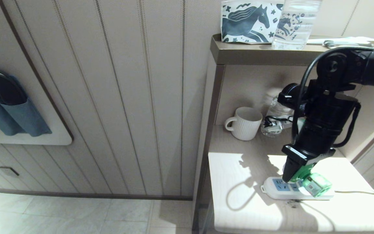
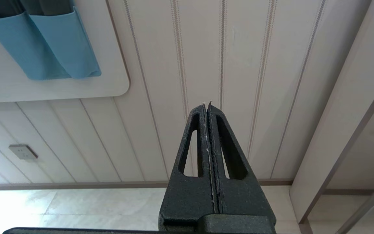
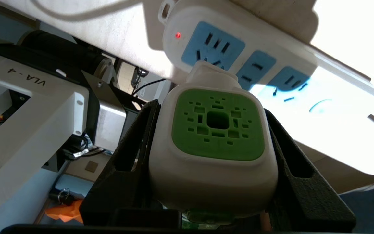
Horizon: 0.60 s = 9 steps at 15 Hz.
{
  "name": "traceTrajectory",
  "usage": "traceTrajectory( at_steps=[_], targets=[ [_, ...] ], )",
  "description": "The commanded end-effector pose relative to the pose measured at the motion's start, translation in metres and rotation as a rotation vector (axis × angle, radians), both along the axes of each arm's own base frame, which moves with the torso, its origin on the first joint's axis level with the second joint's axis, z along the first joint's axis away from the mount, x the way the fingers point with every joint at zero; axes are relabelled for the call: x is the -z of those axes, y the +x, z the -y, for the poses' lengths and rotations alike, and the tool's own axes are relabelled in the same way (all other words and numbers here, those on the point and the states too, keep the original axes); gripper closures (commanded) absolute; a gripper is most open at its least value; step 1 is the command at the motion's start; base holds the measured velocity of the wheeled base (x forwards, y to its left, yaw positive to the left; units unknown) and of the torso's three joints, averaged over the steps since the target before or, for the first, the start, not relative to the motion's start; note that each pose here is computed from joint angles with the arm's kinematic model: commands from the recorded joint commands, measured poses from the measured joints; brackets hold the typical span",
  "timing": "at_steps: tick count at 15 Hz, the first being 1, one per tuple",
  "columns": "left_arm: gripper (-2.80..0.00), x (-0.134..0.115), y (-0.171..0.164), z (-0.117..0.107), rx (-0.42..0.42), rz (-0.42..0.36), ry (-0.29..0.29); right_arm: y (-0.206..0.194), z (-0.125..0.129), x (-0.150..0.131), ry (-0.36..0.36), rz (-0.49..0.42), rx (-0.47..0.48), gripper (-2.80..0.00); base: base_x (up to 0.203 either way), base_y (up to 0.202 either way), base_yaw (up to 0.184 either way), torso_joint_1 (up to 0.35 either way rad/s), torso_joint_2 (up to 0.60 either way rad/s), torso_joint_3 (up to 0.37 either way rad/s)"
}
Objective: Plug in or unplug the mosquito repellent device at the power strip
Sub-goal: Insert the plug into the socket
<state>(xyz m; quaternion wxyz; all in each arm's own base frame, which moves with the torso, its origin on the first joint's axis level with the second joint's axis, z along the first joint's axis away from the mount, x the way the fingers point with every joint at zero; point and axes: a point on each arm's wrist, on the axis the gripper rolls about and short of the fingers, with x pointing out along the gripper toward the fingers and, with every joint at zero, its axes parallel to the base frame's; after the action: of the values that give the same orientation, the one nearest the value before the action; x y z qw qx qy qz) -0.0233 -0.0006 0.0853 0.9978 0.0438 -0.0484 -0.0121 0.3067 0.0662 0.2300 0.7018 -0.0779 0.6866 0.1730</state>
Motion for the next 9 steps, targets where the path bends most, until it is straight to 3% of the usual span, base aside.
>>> traceTrajectory(
  at_steps=[1, 9],
  targets=[
    [0.0, -0.0001, 0.0, 0.0, 0.0, 0.001, 0.001, 0.005, -0.0014, 0.0071, -0.005, -0.023, -0.003, 0.0, 0.0, 0.0, 0.0, 0.0, 0.0, 0.0],
    [0.0, -0.0001, 0.0, 0.0, 0.001, 0.001, 0.0, 0.0126, -0.0029, 0.0107, 0.003, 0.016, -0.004, 0.0, 0.0, 0.0, 0.0, 0.0, 0.0, 0.0]
  ],
)
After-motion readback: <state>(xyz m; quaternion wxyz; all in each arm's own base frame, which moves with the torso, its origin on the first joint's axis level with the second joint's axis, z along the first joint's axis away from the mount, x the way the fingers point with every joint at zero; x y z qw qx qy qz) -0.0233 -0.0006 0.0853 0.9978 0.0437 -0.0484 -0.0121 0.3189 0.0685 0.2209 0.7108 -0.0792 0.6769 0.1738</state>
